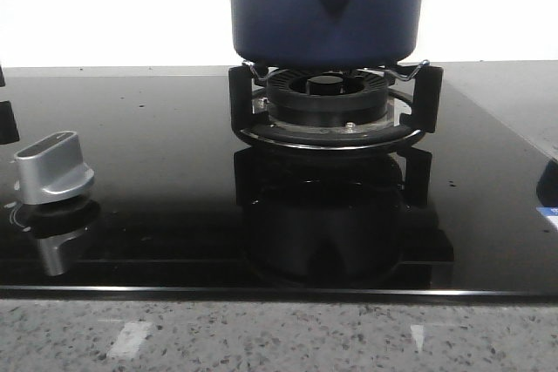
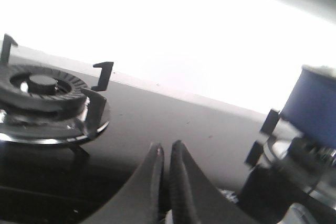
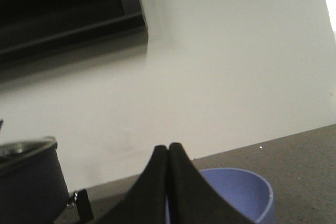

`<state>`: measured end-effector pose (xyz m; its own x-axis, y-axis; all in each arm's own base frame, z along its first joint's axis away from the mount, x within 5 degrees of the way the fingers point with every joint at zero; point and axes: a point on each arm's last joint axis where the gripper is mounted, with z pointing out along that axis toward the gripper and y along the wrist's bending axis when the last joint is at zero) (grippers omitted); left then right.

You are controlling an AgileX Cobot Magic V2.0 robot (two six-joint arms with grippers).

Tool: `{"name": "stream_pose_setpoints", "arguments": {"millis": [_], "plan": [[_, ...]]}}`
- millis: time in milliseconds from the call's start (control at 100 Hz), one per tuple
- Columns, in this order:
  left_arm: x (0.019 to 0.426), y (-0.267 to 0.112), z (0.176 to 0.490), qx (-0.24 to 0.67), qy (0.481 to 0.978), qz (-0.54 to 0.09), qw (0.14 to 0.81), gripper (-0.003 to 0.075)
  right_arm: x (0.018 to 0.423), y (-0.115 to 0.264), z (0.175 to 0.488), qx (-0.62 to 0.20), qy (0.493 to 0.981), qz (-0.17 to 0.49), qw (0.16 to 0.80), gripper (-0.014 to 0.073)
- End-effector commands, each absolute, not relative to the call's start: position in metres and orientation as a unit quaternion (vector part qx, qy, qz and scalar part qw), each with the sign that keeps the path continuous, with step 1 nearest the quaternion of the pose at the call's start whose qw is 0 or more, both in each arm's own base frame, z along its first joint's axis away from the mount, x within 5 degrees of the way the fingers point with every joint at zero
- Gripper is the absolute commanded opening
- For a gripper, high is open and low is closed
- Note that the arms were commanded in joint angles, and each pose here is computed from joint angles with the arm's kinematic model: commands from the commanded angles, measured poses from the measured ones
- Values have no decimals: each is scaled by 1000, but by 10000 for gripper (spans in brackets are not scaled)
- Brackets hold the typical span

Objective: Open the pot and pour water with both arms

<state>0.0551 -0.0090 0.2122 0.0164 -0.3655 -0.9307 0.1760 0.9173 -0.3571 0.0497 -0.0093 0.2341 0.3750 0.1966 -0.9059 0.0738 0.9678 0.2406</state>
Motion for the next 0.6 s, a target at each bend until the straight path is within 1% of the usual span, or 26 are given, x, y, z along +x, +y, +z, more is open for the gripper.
{"name": "stream_pose_setpoints", "arguments": {"millis": [0, 50, 130, 180, 230, 310, 350, 390, 460, 540, 590], "plan": [[54, -5, 210, -109, 640, -215, 730, -20, 46, -11, 234, 139, 519, 53, 842, -74], [54, -5, 211, -119, 636, -223, 729, -20, 47, -12, 232, 151, 524, 63, 836, -74], [54, -4, 212, -133, 630, -235, 728, -20, 48, -14, 229, 199, 531, 111, 816, -74], [54, -4, 212, -146, 627, -248, 724, -20, 48, -15, 229, 226, 530, 136, 806, -74], [53, -4, 217, -152, 623, -258, 723, -20, 47, -16, 233, 252, 518, 163, 801, -74], [50, -5, 229, -138, 617, -261, 729, -20, 44, -15, 245, 259, 509, 180, 801, -74], [48, -6, 239, -123, 617, -257, 734, -20, 43, -12, 253, 251, 521, 188, 794, -74], [46, -8, 247, -106, 624, -251, 732, -20, 42, -9, 262, 241, 543, 192, 781, -74], [44, -11, 264, -71, 644, -230, 726, -20, 40, -3, 279, 206, 591, 169, 761, -74], [46, -13, 286, -31, 672, -197, 713, -20, 39, -1, 302, 157, 646, 106, 740, -74], [50, -15, 295, -12, 685, -181, 706, -20, 41, -2, 314, 135, 667, 75, 729, -74]]}}
